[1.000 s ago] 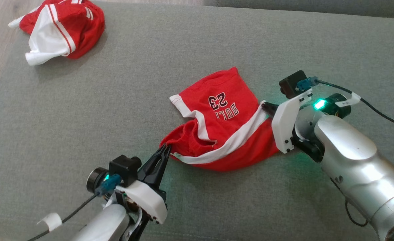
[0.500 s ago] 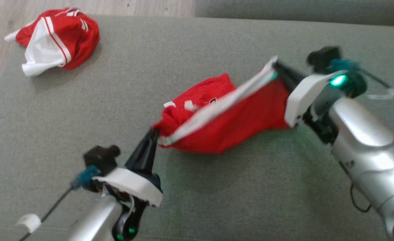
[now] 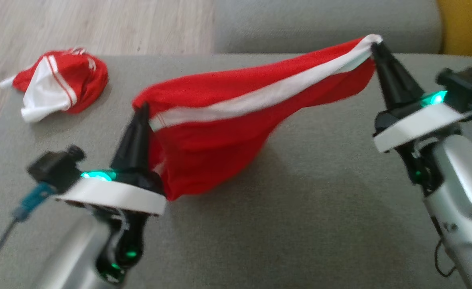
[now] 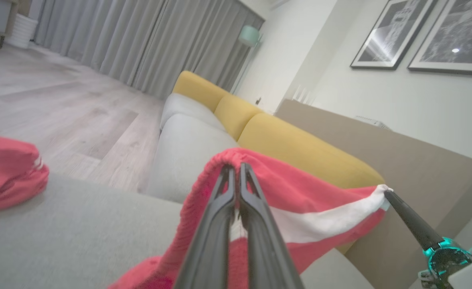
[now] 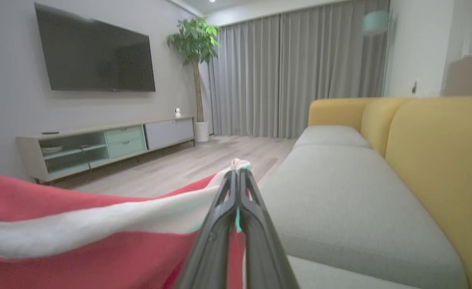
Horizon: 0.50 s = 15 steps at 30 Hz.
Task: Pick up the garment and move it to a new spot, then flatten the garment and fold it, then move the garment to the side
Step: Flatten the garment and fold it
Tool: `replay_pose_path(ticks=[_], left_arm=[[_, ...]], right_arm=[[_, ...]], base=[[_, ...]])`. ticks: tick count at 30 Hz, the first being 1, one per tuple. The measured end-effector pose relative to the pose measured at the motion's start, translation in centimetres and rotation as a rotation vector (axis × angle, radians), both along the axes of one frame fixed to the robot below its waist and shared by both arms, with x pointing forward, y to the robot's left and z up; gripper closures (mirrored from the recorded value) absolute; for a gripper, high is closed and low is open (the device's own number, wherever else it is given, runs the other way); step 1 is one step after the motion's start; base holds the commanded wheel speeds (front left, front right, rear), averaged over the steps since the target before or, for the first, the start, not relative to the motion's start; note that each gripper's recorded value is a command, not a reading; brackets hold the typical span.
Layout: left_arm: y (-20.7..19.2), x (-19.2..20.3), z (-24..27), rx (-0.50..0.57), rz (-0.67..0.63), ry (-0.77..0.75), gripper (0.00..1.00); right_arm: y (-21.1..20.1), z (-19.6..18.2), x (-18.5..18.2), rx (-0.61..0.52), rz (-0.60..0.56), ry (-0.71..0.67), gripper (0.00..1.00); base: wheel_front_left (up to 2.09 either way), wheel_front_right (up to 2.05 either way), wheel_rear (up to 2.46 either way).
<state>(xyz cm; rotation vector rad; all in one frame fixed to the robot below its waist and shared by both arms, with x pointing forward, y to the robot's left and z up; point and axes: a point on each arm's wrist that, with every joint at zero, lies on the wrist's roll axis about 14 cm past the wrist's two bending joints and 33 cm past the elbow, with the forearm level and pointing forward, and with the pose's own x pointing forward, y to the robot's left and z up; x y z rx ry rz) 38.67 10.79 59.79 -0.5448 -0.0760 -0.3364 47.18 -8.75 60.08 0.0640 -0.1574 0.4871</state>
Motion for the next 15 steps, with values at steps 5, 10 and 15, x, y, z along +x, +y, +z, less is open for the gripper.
replay_pose_path(ticks=[5,10,15], left_arm=[[-0.1,-1.1,5.4,0.000,-0.030,-0.110,1.00],[-1.4,-1.2,10.9,0.050,-0.100,-0.227,1.00],[-2.0,1.7,12.1,0.100,-0.120,-0.219,1.00]], right_arm=[[-2.0,5.8,-3.6,0.036,-0.058,-0.165,1.00],[-3.7,9.7,-6.6,0.040,-0.120,-0.255,1.00],[-4.4,9.1,-6.0,0.023,-0.160,-0.207,1.00]], base=[[0.00,0.00,0.00],[0.00,0.00,0.00],[0.00,0.00,0.00]])
